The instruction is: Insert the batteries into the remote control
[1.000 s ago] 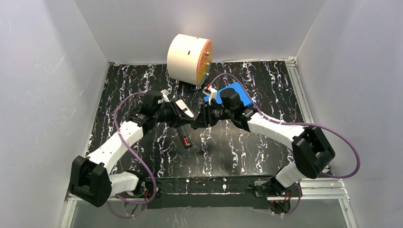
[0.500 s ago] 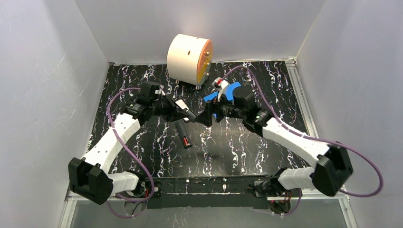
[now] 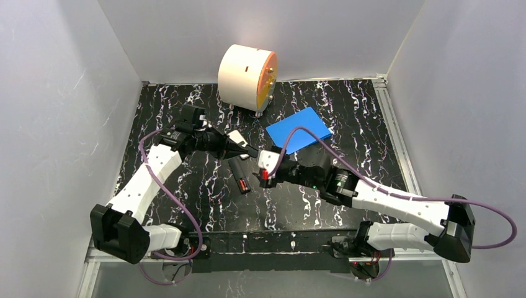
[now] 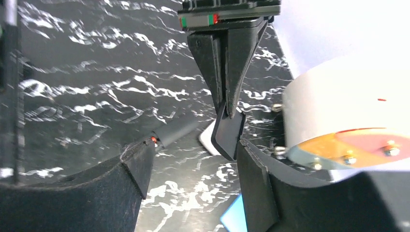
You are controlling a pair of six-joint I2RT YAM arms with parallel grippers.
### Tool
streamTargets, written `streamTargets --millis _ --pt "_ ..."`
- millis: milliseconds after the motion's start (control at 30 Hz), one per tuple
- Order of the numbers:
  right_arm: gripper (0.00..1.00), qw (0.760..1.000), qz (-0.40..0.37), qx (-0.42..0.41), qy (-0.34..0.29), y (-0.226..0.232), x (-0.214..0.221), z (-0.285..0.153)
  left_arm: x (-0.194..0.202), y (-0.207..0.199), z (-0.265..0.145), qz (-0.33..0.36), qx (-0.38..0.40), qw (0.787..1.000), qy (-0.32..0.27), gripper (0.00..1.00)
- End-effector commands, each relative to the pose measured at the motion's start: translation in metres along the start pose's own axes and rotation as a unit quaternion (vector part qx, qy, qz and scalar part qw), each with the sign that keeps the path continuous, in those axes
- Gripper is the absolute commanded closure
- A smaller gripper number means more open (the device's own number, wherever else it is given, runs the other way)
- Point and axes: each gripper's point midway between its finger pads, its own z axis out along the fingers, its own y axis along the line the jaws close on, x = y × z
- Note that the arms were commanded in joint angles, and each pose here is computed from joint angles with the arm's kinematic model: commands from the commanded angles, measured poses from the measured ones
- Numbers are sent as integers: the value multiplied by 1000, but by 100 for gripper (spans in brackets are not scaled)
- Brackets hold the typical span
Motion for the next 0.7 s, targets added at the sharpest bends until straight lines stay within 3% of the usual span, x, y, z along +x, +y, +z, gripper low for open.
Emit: streamTargets --millis 0,200,567,667 --pt "32 986 -158 48 37 -18 8 4 18 4 -15 -38 5 998 41 100" --pt "49 978 -194 72 26 -27 3 11 24 11 -16 -52 4 997 57 100" --pt "58 983 -183 27 22 -10 8 25 28 8 -18 -62 17 995 71 100" --pt "71 985 -168 34 19 -13 4 28 29 8 -19 -57 20 996 72 100"
